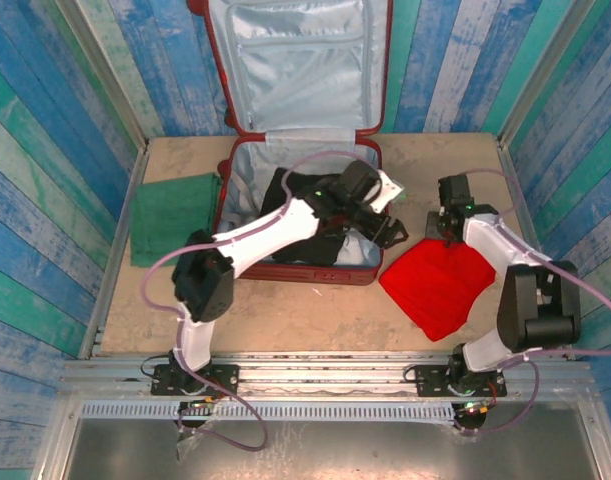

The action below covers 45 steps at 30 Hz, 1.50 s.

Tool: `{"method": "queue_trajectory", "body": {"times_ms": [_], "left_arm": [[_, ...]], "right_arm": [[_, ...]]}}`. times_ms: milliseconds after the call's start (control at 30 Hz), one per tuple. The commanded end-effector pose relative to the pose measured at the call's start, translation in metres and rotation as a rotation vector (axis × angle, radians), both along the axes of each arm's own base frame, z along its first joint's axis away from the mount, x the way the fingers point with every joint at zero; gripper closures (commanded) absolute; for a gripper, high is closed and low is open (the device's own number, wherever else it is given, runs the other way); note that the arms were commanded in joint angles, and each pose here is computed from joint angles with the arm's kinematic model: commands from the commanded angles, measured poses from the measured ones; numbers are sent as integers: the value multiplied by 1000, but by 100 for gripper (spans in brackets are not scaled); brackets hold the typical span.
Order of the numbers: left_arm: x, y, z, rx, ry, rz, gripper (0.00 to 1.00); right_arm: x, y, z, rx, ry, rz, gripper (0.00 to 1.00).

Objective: Pack the luggage

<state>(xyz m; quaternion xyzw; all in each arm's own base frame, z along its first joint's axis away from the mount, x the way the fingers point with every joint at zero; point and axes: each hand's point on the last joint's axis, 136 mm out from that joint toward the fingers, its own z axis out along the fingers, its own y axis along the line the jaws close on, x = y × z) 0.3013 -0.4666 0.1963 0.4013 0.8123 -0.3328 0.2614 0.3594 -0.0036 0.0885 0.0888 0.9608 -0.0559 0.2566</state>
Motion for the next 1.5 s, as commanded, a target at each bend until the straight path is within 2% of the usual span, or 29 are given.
{"method": "queue_trajectory", "body": {"times_ms": [0,267,467,600,767,1033,1400,1467], "left_arm": [[-18,-22,-30,89,18,-135,7],[10,-41,-65,162,-4,-110,7],[26,-53,-91,232,-43,-142,7],[21,-56,-108,242,-10,-181,7],[0,-56,-116,210,72,-250,0],[-27,-48,-118,176,149,-332,8],[-28,-34,-133,249,171,-296,27],[-43,-41,-132,254,166,-323,30]], "right_arm": [[1,-2,18,35,-60,10,100],[-5,-1,43,84,-127,27,99],[-8,1,51,108,-155,29,100],[-10,-2,59,108,-177,22,100],[-11,-9,70,116,-210,-9,99],[-8,-16,81,134,-244,-37,100],[0,-20,108,138,-306,-47,99],[0,-20,112,136,-314,-47,100]]}}
